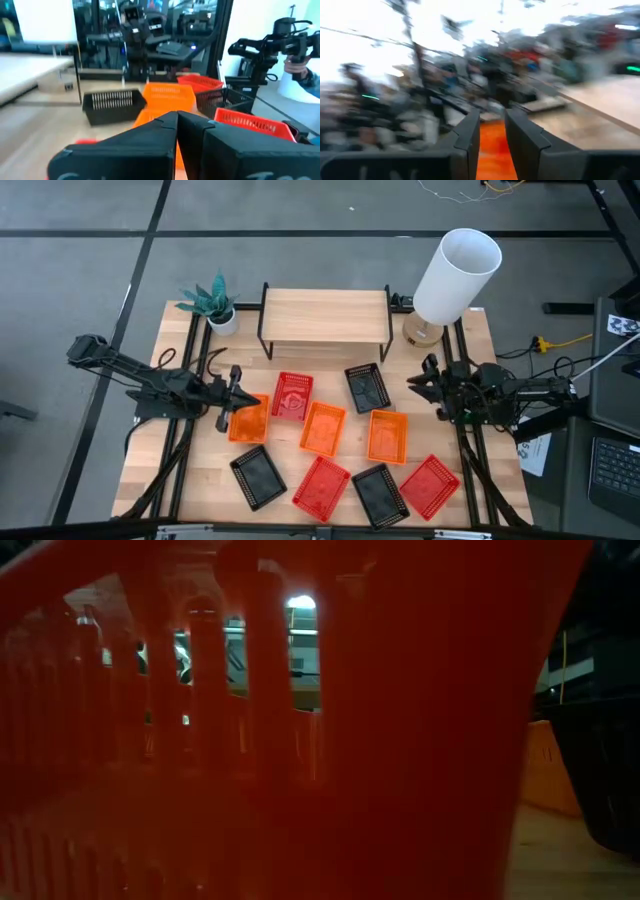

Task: Stack baskets on shelf by color
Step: Put the top black bin on the shelf

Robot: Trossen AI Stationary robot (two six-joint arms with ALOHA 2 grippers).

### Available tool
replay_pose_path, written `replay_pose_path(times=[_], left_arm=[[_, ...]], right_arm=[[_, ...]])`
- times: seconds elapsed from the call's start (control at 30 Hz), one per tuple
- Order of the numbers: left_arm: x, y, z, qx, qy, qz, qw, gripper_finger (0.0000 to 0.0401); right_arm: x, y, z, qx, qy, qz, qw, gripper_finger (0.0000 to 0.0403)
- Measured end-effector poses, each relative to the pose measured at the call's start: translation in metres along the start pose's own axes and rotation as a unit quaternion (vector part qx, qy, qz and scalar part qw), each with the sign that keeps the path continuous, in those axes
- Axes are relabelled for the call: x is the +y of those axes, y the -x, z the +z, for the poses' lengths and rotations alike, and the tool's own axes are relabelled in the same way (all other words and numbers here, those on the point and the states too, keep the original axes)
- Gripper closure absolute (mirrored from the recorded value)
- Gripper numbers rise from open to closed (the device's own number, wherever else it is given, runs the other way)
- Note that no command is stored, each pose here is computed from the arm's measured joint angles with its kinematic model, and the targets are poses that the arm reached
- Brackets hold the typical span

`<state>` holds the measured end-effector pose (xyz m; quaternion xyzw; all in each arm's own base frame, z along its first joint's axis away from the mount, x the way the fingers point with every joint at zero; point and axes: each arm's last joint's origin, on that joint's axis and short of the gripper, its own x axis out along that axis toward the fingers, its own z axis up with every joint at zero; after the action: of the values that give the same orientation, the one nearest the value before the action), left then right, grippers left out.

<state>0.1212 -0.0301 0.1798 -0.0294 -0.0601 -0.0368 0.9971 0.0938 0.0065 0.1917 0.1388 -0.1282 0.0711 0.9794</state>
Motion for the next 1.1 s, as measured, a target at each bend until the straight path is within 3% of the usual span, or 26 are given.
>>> replay_pose_path(times=[0.1,0.23,0.53,0.67,0.77,0.93,1.1], left_arm=[[0.0,0.0,0.006,-0.028,-0.029,0.0,0.999,0.0401],[0.0,0.001,0.014,-0.07,-0.08,0.006,0.994,0.0401],[0.0,0.002,0.017,-0.087,-0.102,0.009,0.991,0.0401],[0.0,0.001,0.016,-0.083,-0.103,0.009,0.991,0.0401],[0.0,0.001,0.016,-0.084,-0.103,0.009,0.991,0.0401],[0.0,0.001,0.016,-0.083,-0.103,0.009,0.991,0.0401],[0.0,0.001,0.015,-0.078,-0.104,0.008,0.992,0.0401]], right_arm=[[0.007,0.001,0.012,-0.049,-0.021,0.075,0.996,0.0311],[0.012,0.002,0.023,-0.101,-0.013,0.113,0.988,0.0311],[0.027,-0.02,0.036,-0.037,-0.003,0.147,0.988,0.0311],[0.037,-0.048,0.05,0.059,0.015,0.133,0.989,0.0311],[0.038,-0.07,0.052,0.184,0.019,0.056,0.981,0.0311],[0.032,-0.097,0.039,0.367,0.037,-0.08,0.926,0.0311],[0.029,-0.124,0.011,0.461,0.043,-0.111,0.879,0.0311]])
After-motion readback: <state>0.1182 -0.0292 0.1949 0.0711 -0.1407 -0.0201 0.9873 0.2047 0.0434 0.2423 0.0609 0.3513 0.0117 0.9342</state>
